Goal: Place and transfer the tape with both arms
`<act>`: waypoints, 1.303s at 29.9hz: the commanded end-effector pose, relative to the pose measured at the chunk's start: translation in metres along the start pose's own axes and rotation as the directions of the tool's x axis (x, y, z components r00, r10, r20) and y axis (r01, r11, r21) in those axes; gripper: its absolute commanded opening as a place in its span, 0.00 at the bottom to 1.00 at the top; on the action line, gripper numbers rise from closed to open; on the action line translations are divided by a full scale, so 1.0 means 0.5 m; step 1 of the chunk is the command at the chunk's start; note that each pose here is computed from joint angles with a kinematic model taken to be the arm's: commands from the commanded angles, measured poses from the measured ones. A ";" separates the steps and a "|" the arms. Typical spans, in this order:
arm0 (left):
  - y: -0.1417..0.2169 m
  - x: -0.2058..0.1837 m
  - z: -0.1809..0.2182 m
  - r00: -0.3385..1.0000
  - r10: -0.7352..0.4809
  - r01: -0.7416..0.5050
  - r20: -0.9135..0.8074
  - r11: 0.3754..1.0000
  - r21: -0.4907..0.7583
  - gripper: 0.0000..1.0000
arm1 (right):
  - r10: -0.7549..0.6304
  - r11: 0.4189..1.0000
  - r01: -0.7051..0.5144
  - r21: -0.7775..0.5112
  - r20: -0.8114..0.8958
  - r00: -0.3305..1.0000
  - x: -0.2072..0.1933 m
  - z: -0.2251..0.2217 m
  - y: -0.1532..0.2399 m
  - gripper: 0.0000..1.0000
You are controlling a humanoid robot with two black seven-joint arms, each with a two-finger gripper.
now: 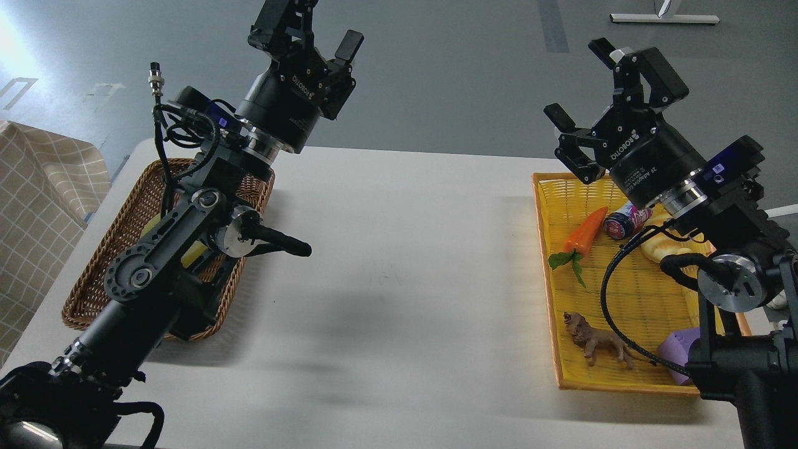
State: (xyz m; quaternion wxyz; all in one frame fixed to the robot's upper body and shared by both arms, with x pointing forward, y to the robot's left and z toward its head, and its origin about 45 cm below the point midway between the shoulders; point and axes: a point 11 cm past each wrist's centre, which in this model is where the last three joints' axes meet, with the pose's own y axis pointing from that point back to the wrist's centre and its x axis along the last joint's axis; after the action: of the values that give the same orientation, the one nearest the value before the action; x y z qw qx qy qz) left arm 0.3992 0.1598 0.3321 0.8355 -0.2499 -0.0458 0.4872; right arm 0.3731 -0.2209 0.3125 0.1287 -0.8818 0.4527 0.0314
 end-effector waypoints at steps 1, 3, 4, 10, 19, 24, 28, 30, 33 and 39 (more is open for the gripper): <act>0.008 -0.037 -0.018 0.995 0.008 -0.010 -0.097 1.000 -0.016 0.98 | -0.010 1.000 0.010 0.011 -0.007 1.000 -0.008 -0.008 0.001 1.00; 0.022 -0.053 -0.035 0.990 -0.005 0.004 -0.143 1.000 -0.008 0.98 | -0.016 1.000 0.016 0.017 -0.010 1.000 -0.013 -0.012 0.003 1.00; 0.025 -0.056 -0.036 0.988 -0.008 0.007 -0.152 1.000 -0.011 0.98 | -0.016 1.000 0.017 0.018 -0.011 1.000 -0.014 -0.013 0.003 1.00; 0.050 -0.068 -0.029 0.982 -0.047 0.043 -0.181 0.999 -0.027 0.98 | -0.038 0.999 0.038 0.002 -0.011 0.999 -0.027 -0.004 -0.002 1.00; 0.051 -0.064 -0.026 0.983 -0.044 0.039 -0.180 0.999 -0.030 0.98 | -0.034 0.999 0.035 0.006 -0.009 0.999 -0.026 -0.006 -0.001 1.00; 0.052 -0.063 -0.028 0.983 -0.043 0.039 -0.178 0.999 -0.026 0.98 | -0.037 0.999 0.037 0.008 -0.005 0.999 -0.027 -0.005 0.000 1.00; 0.050 -0.067 -0.026 0.983 -0.059 0.055 -0.176 0.998 -0.028 0.98 | -0.043 0.999 0.043 0.009 -0.003 0.999 -0.032 -0.005 0.001 1.00; 0.050 -0.067 -0.026 0.982 -0.062 0.058 -0.177 0.998 -0.029 0.98 | -0.044 0.999 0.044 0.008 -0.003 0.999 -0.032 -0.005 0.000 1.00; 0.052 -0.063 -0.025 0.983 -0.059 0.055 -0.173 0.998 -0.028 0.98 | -0.046 0.999 0.046 0.002 -0.002 0.999 -0.033 -0.002 0.000 1.00; 0.054 -0.053 -0.024 0.987 -0.059 0.057 -0.150 0.998 -0.017 0.98 | -0.059 0.998 0.059 -0.005 -0.004 0.998 -0.041 -0.001 -0.006 1.00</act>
State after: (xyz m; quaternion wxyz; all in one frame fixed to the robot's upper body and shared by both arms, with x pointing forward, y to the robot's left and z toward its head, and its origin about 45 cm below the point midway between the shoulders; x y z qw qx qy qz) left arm 0.3670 0.1425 0.3137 0.8488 -0.2924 0.0093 0.4403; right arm 0.3628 -0.2046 0.3163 0.1274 -0.8942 0.4282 0.0274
